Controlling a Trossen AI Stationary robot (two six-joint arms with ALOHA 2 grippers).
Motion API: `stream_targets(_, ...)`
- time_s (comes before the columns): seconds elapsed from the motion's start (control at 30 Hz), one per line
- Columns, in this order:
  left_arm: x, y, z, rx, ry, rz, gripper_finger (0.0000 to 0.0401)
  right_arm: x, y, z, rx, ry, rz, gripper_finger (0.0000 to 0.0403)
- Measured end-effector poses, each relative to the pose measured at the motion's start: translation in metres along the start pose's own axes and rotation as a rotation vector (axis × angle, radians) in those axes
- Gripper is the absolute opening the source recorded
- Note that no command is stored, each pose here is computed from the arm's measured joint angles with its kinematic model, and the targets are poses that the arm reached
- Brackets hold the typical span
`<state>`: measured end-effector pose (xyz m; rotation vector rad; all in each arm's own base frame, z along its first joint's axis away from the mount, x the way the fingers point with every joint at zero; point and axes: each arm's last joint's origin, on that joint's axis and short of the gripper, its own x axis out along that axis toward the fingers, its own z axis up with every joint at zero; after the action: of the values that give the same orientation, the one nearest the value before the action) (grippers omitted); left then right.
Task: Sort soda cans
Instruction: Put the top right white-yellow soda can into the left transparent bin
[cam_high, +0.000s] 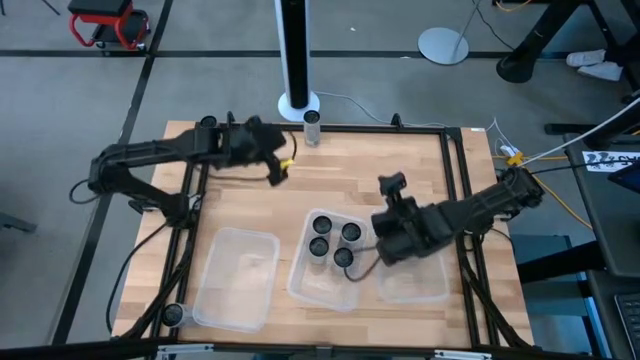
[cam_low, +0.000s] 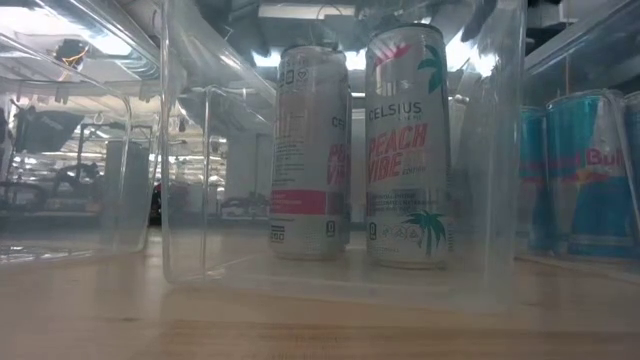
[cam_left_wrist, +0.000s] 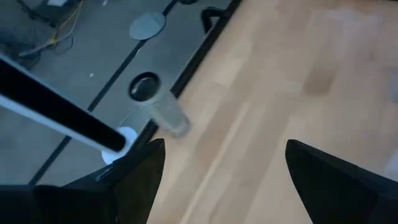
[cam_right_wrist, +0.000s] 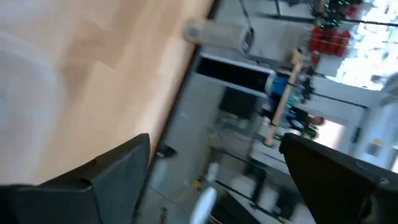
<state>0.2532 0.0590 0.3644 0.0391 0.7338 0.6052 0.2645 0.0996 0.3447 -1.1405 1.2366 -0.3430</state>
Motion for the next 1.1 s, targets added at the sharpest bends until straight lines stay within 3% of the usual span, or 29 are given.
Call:
stream_targets(0.2,0.019,0.043,0.000,-0.112,0.036,0.081,0.0321,0.025,-0.019,-0.007,-0.057,0.109,-0.072,0.0364)
stream_targets(0.43,0.027,0.085,0.005,-0.250,-0.049,0.187,0.0321,0.053,-0.041,-0.019,-0.115,0.265,-0.197,0.0364)
stream_targets(0.6,0.038,0.093,0.013,-0.282,-0.132,0.083,0.0321,0.070,-0.053,-0.029,-0.125,0.342,-0.189,0.0364)
stream_targets(0.77,0.070,0.091,0.020,-0.291,-0.169,0.002,0.0321,0.085,-0.061,-0.038,-0.130,0.398,-0.144,0.0364)
stream_targets(1.1,0.144,0.097,0.022,-0.272,-0.159,0.024,0.0321,0.093,-0.065,-0.044,-0.146,0.427,-0.114,0.0364)
